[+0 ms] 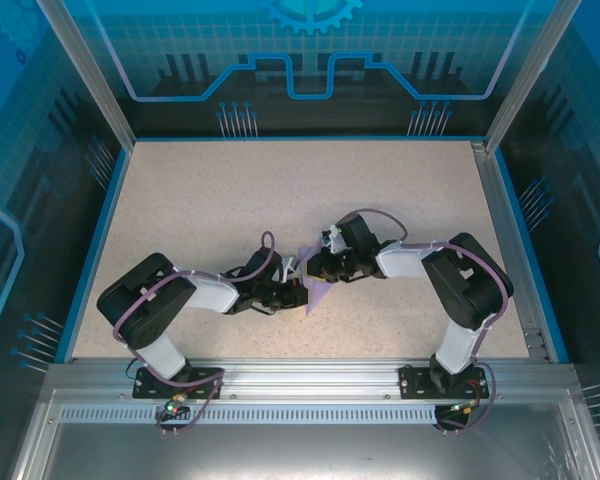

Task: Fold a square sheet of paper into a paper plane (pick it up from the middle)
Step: Fourth fold the wing at the center of the table.

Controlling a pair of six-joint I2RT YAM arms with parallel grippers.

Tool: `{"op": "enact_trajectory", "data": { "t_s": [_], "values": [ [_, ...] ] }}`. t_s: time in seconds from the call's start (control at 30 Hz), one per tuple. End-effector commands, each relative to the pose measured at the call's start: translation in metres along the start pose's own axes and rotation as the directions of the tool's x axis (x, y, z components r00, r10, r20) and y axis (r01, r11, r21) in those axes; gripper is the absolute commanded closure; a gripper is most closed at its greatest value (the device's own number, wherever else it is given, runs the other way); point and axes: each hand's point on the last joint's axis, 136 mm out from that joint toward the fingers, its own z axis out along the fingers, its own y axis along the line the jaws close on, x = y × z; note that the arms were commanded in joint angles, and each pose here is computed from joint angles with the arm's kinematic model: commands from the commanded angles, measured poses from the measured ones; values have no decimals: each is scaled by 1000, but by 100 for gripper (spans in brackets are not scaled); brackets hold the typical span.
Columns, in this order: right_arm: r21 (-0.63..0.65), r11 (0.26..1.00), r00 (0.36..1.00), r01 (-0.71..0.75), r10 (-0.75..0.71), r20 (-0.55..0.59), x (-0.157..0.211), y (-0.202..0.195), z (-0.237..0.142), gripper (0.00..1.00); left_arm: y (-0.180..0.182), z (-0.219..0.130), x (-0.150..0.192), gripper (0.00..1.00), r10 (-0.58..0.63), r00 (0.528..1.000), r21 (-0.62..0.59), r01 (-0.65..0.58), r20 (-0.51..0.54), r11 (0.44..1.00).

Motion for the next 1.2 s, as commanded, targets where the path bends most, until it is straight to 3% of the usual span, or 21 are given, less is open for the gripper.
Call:
{"op": "enact_trajectory", "data": {
  "t_s": [0.0,0.23,0.77,1.17],
  "values": [
    [9,1000,1000,1,-1,13,-9,-3,1,83,17,7,8,90,-55,998,-56,52,-42,997],
    [19,1000,1000,-8,8,8,-9,-8,0,83,25,5,7,91,-108,992,-62,104,-66,993],
    [-87,995,998,58,-59,-12,-7,21,-7,82,34,4,2,91,-225,971,-38,222,-83,974],
    [-29,999,1000,-15,15,12,-21,-6,3,83,44,3,6,91,-257,963,-83,251,-78,964]
  ]
}}
